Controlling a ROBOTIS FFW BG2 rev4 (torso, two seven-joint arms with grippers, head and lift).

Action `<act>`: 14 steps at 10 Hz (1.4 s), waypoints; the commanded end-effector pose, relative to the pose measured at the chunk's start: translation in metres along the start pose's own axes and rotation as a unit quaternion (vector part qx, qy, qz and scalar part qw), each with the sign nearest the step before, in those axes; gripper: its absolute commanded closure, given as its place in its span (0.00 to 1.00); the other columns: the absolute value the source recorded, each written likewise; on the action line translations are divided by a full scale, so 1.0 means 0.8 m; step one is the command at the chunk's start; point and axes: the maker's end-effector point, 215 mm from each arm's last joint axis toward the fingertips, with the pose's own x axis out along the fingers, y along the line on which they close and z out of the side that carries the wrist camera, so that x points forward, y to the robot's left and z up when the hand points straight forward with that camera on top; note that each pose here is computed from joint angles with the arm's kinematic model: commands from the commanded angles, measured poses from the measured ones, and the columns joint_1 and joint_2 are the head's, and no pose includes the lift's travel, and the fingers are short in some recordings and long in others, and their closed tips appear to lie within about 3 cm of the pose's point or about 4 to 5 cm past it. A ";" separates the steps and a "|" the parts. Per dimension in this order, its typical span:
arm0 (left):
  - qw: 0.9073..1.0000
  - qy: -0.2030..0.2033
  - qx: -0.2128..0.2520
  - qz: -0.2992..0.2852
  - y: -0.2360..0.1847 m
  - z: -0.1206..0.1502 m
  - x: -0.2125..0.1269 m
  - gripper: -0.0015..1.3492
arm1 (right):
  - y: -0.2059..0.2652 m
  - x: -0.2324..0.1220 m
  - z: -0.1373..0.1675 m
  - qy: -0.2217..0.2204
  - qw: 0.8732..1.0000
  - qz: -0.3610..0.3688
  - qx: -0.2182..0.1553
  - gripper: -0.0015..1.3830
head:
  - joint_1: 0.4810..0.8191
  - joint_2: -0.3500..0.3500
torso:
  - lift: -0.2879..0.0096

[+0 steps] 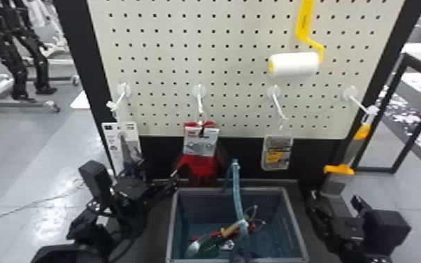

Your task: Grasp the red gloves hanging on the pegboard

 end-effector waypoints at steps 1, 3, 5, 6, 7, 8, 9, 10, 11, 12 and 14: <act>1.000 0.007 0.007 -0.014 0.003 0.004 0.014 0.09 | 0.001 0.001 0.002 -0.002 1.000 0.001 0.000 0.20 | 0.20 0.50 | 0.63; 0.998 0.029 0.017 -0.051 0.012 0.009 0.024 0.09 | 0.002 0.001 0.003 -0.002 1.000 0.000 0.000 0.20 | 0.20 0.50 | 0.63; 0.993 0.054 0.021 -0.099 0.018 0.019 0.030 0.09 | 0.005 0.003 0.004 -0.004 1.000 0.002 -0.001 0.20 | 0.20 0.50 | 0.63; 0.990 0.065 0.020 -0.125 0.016 0.022 0.033 0.09 | 0.009 0.004 0.003 -0.003 1.000 0.004 0.001 0.20 | 0.20 0.50 | 0.63; 0.987 0.070 0.018 -0.143 0.014 0.028 0.037 0.09 | 0.011 0.004 0.003 -0.003 1.000 0.006 0.001 0.20 | 0.20 0.50 | 0.63; 0.986 0.075 0.018 -0.150 0.013 0.031 0.040 0.09 | 0.014 0.006 0.004 -0.004 1.000 0.011 0.000 0.20 | 0.20 0.50 | 0.63; 0.983 0.077 0.014 -0.163 0.007 0.034 0.046 0.09 | 0.015 0.007 0.004 -0.004 1.000 0.012 0.001 0.20 | 0.20 0.50 | 0.63; 0.980 0.082 0.007 -0.182 -0.004 0.033 0.053 0.09 | 0.018 0.008 0.005 -0.004 1.000 0.014 0.001 0.20 | 0.20 0.50 | 0.63; 0.974 0.095 0.006 -0.205 -0.018 0.030 0.061 0.10 | 0.021 0.009 0.004 -0.004 1.000 0.016 0.001 0.20 | 0.20 0.50 | 0.63; 0.968 0.105 -0.002 -0.226 -0.035 0.022 0.066 0.10 | 0.025 0.011 0.005 -0.005 1.000 0.019 0.002 0.20 | 0.20 0.50 | 0.63; 0.960 0.116 -0.005 -0.257 -0.062 0.018 0.075 0.10 | 0.029 0.013 0.005 -0.005 1.000 0.022 0.002 0.20 | 0.20 0.50 | 0.63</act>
